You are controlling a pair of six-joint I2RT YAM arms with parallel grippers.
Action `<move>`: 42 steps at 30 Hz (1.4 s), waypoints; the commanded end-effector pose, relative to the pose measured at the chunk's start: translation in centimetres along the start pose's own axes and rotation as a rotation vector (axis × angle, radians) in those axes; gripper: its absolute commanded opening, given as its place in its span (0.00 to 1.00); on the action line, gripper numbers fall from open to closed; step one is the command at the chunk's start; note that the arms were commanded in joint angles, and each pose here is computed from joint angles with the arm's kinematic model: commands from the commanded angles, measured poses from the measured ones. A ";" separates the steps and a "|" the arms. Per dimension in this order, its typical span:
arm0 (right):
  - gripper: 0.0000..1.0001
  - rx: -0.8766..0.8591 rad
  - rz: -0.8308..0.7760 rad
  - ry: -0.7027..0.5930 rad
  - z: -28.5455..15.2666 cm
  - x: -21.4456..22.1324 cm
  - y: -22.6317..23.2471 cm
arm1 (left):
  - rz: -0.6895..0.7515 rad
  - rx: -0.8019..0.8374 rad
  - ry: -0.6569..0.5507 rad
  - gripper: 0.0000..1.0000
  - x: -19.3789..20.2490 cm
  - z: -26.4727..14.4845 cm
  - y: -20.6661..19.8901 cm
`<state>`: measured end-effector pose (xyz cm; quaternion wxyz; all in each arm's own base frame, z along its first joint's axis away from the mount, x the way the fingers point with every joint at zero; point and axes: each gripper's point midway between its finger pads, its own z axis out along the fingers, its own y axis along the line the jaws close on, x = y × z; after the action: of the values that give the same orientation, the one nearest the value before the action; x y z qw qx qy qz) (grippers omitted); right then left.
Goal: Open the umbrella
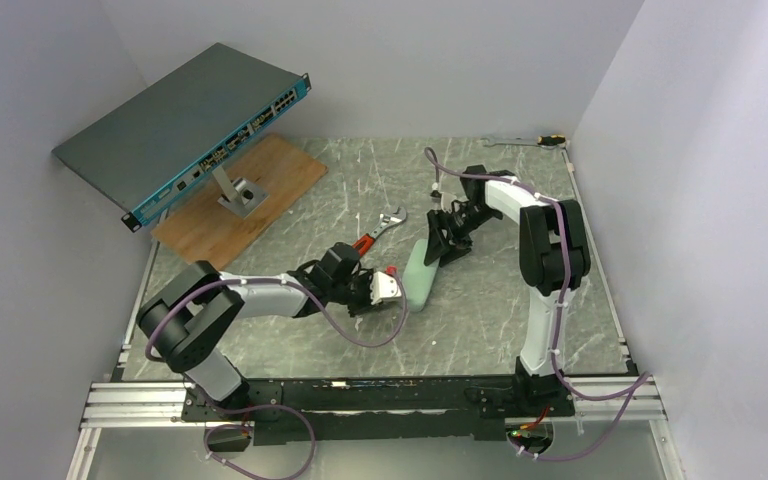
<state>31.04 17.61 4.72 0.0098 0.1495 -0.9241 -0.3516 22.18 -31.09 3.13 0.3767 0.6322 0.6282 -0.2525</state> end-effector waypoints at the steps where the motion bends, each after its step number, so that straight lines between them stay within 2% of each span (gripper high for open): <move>1: 0.54 0.077 -0.059 -0.040 0.4 -2.0 -2.3 | 0.053 -0.007 -0.085 0.28 -3.2 0.2 1.7; 8: 0.53 0.082 -0.035 -0.044 0.8 -1.9 -2.6 | 0.061 0.081 -0.102 0.28 -2.7 -1.7 -2.2; 12: 0.52 0.081 -0.027 -0.041 1.0 -1.9 -2.7 | 0.050 0.102 -0.105 0.27 -2.8 -1.5 -2.8; 16: 0.52 0.081 -0.038 -0.039 1.1 -2.0 -2.8 | 0.022 0.090 -0.110 0.28 -3.5 -0.6 -2.0; 22: 0.52 0.111 -0.094 0.005 1.2 -1.9 -3.9 | -0.038 -0.011 -0.091 0.31 -3.4 1.0 1.7; 26: 0.51 0.134 -0.121 0.021 1.3 -1.7 -4.7 | 0.007 -0.041 -0.102 0.34 -3.5 1.5 2.9; 32: 0.51 0.147 -0.135 0.038 1.5 -1.3 -5.3 | 0.079 -0.031 -0.123 0.40 -3.5 1.9 2.9; 42: 0.46 0.151 -0.098 0.017 2.0 -1.1 -5.4 | 0.064 0.005 -0.148 0.43 -3.8 3.1 2.7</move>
<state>31.31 17.47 4.27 0.0268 0.1626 -0.9179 -0.3610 24.39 -33.73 2.80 0.3987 0.6289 0.6109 -0.2689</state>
